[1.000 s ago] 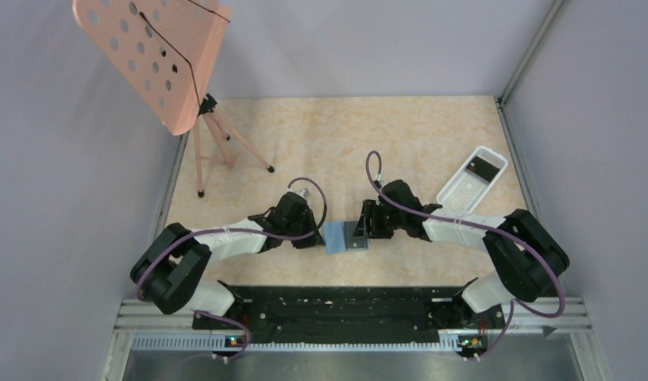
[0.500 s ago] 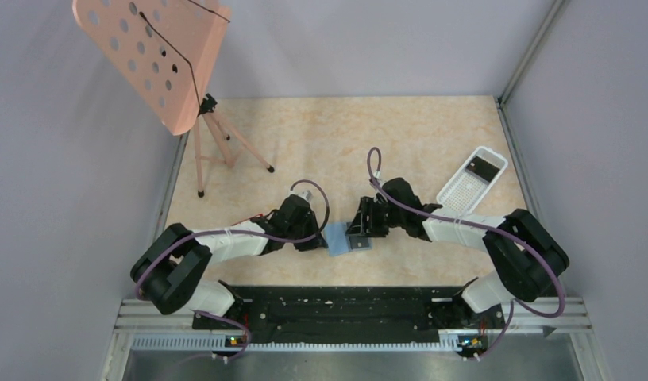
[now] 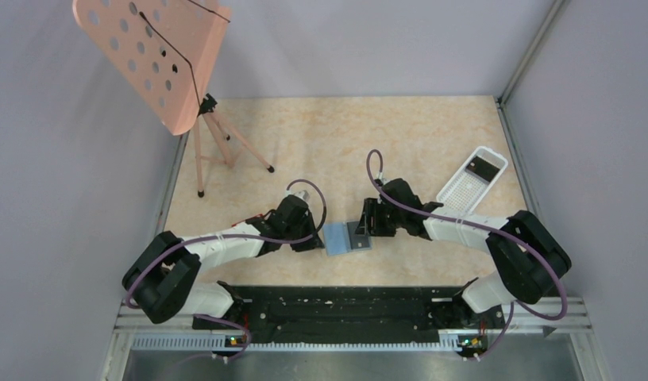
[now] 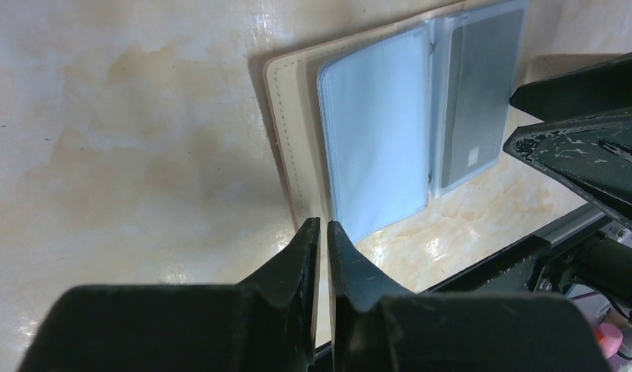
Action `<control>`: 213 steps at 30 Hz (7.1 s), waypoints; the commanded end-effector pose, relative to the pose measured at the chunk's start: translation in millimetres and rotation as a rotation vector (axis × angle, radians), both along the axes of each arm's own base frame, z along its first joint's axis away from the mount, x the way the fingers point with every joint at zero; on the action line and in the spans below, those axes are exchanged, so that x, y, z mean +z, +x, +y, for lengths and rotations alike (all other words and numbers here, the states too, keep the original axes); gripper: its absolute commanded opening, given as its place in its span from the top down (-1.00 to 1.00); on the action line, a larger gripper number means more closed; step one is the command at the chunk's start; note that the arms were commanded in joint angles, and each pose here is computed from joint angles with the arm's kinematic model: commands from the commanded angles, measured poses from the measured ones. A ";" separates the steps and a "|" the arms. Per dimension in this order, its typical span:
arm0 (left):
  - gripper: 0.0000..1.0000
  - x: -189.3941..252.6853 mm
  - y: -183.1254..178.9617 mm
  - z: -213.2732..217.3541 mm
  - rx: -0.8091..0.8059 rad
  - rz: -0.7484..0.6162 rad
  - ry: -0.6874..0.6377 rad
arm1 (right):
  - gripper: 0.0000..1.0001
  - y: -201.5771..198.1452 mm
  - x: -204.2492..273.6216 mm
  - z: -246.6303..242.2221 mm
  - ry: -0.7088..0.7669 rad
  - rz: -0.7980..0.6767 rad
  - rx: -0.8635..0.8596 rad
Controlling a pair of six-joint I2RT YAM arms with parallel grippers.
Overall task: Take the credit cards out of the card holder
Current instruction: Remove the credit card from the card holder.
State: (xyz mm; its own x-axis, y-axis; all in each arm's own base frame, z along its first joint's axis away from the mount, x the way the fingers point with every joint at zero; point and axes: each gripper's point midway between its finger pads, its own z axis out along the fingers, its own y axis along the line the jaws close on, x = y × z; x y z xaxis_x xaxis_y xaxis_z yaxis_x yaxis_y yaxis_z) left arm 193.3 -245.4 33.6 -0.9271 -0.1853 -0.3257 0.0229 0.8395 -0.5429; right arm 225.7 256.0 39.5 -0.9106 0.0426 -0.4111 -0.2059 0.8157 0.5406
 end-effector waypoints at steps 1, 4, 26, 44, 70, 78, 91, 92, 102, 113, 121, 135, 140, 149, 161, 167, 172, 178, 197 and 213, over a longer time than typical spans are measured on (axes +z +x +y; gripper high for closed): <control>0.73 9.7 9.5 -8.2 0.003 -0.027 -0.019 | -0.02 13.2 11.1 1.7 -0.015 -0.050 0.001; 0.73 10.0 10.8 -8.4 0.002 -0.032 -0.016 | -0.01 13.9 12.0 0.9 -0.019 -0.056 0.001; 0.73 0.6 7.9 -5.6 0.009 -0.010 0.000 | 0.12 8.6 27.0 20.7 0.103 -0.037 0.041; 0.73 4.9 8.1 -9.4 0.006 -0.008 -0.020 | 0.12 11.2 11.0 -1.4 -0.024 -0.045 -0.005; 0.73 2.6 6.7 -9.6 0.005 0.001 -0.021 | 0.13 6.4 5.0 12.1 -0.014 -0.013 0.031; 0.73 2.8 5.7 -8.7 0.006 0.001 -0.022 | 0.14 4.4 21.8 29.1 0.098 -0.007 0.049; 0.73 3.4 4.5 -6.8 0.013 0.000 -0.023 | 0.14 9.6 20.4 12.3 0.015 -0.034 -0.006; 0.73 3.6 4.4 -7.2 0.013 0.001 -0.025 | 0.14 9.5 19.5 10.5 0.002 -0.034 -0.007; 0.73 2.7 4.9 -7.9 0.013 0.003 -0.025 | 0.13 2.6 8.0 10.1 0.005 -0.004 -0.002; 0.73 1.8 5.0 -8.7 0.011 0.008 -0.024 | 0.14 -1.4 6.3 21.1 0.012 0.004 0.017; 0.73 2.5 4.0 -8.2 0.013 0.008 -0.029 | 0.14 1.4 1.9 9.1 -0.139 -0.051 0.018; 0.73 3.4 2.5 -6.2 0.015 0.007 -0.027 | 0.14 1.1 4.6 10.9 -0.180 -0.072 0.034; 0.74 3.3 2.7 -7.0 0.015 0.009 -0.029 | 0.15 -2.0 4.2 17.1 -0.143 -0.059 0.045; 0.74 2.9 2.6 -7.1 0.013 0.009 -0.028 | 0.15 -4.1 -4.9 17.6 -0.156 -0.042 0.048; 0.74 -0.1 1.4 -6.6 0.014 0.016 -0.028 | 0.16 -7.6 10.4 36.6 -0.058 -0.048 0.069; 0.74 0.2 0.9 -6.0 0.016 0.014 -0.029 | 0.16 -11.2 24.5 50.2 0.033 -0.038 0.079; 0.74 1.2 0.5 -5.5 0.020 0.013 -0.032 | 0.16 -10.4 31.5 49.5 0.044 -0.051 0.072; 0.74 5.8 2.7 -5.0 0.029 -0.001 -0.036 | 0.16 -12.7 40.5 54.7 0.089 -0.051 0.079; 0.65 61.5 37.6 39.8 0.216 -0.063 0.073 | 0.17 -26.8 47.3 87.4 0.226 -0.037 0.133; 0.66 61.0 30.9 11.7 0.081 -0.051 -0.107 | 0.15 -20.8 41.0 77.7 0.157 -0.049 0.129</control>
